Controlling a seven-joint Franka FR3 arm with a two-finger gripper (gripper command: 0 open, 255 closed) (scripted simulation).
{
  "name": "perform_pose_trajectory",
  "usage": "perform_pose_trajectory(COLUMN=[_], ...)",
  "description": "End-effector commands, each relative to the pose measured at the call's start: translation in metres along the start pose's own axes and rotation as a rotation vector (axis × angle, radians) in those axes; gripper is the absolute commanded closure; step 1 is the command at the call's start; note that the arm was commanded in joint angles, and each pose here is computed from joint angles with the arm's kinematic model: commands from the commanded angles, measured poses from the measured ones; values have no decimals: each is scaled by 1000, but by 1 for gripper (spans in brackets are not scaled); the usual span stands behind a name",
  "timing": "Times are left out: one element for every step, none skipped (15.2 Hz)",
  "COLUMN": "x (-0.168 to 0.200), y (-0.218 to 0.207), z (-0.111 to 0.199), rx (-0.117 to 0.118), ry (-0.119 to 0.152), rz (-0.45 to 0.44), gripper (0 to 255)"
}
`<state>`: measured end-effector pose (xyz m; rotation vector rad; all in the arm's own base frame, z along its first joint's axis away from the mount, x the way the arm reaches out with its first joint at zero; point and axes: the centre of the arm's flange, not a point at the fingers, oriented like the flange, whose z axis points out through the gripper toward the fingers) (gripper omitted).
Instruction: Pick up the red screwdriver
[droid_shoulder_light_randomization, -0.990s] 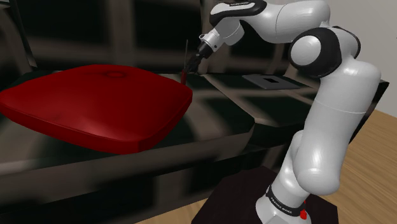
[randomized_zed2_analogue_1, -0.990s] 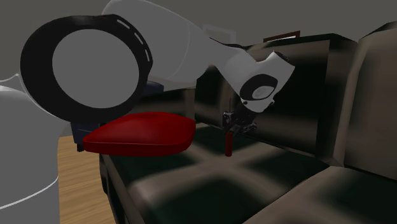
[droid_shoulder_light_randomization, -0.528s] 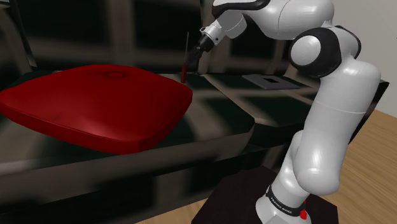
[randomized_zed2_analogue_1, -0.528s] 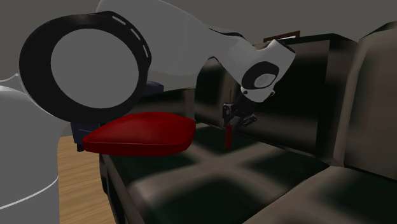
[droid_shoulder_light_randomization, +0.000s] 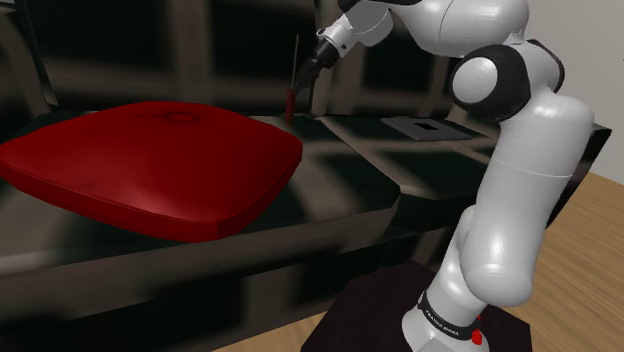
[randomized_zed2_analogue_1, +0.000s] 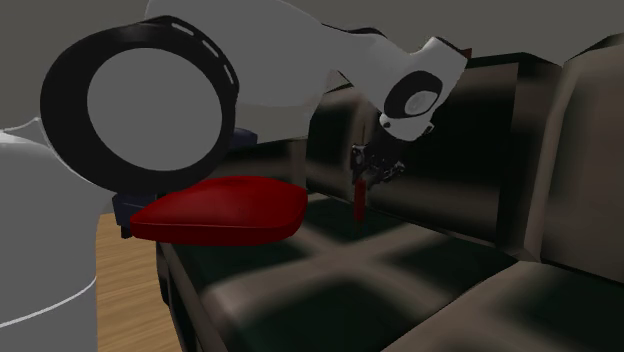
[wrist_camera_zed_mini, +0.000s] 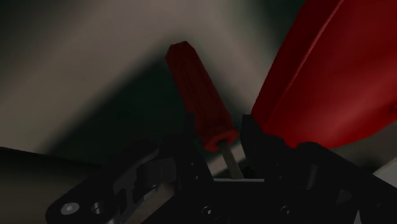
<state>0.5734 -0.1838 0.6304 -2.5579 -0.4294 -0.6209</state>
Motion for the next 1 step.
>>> perform_pose_trajectory(x=[2], y=[-1], z=[-3], rx=[0], ry=[0], rz=[0], gripper=[255])
